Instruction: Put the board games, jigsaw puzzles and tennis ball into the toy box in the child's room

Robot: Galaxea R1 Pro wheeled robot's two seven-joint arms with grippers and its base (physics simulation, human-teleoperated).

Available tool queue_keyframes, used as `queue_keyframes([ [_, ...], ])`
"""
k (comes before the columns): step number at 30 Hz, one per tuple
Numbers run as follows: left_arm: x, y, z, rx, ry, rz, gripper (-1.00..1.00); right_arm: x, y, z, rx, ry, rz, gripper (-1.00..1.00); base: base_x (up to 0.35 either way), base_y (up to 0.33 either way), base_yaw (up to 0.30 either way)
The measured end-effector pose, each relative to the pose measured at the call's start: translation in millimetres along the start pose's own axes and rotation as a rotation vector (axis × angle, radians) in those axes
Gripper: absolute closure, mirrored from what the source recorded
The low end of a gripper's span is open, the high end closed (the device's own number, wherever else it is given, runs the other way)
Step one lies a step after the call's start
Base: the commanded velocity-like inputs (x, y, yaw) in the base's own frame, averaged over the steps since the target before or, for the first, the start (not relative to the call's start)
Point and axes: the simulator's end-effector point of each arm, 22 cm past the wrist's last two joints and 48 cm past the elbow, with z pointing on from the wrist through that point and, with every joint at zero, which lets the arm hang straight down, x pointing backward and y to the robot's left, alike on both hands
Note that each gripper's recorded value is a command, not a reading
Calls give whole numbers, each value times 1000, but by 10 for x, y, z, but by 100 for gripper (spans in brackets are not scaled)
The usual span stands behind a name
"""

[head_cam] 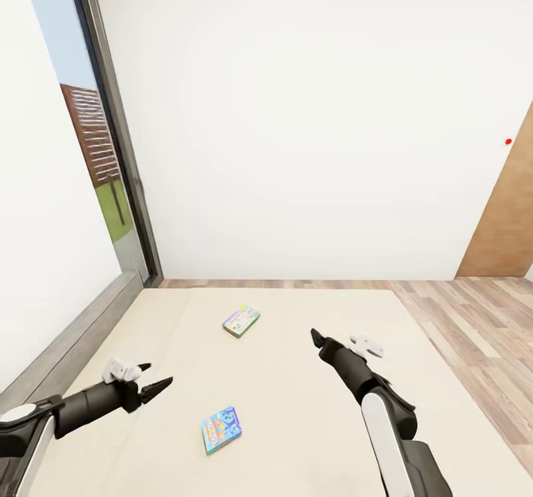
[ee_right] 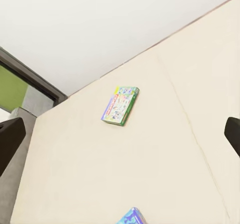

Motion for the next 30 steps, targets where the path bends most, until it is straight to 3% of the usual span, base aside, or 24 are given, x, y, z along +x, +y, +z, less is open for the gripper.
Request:
queue_keyframes([
  [2,11,79,26,-38,20,-38,-100,-7,-3,-1,4,0,-4,-100,0,4,0],
  [6,-23,434,153,-207,78,-155,-100,-51,-76,8,46,-3,-26,-100,0,2,0],
  [8,-70,526,259,-253,89,-187,-100,-57,-130,7,74,1,-40,-100,0,0,0],
  [11,-150,679,728,-316,136,-266,-100,-28,-286,-5,147,26,-78,-100,0,0,0],
  [14,-60,913,1201,-385,224,-335,-100,-19,-380,-20,186,41,-102,-100,0,0,0],
  [17,-47,1112,1465,-453,239,-336,-100,-4,-403,-25,196,52,-112,-100,0,0,0],
  [22,49,1330,1582,-594,256,-319,-100,101,-410,-35,201,100,-130,-100,0,0,0],
  [30,77,1232,1694,-621,262,-300,-100,163,-339,-41,186,127,-147,-100,0,0,0],
])
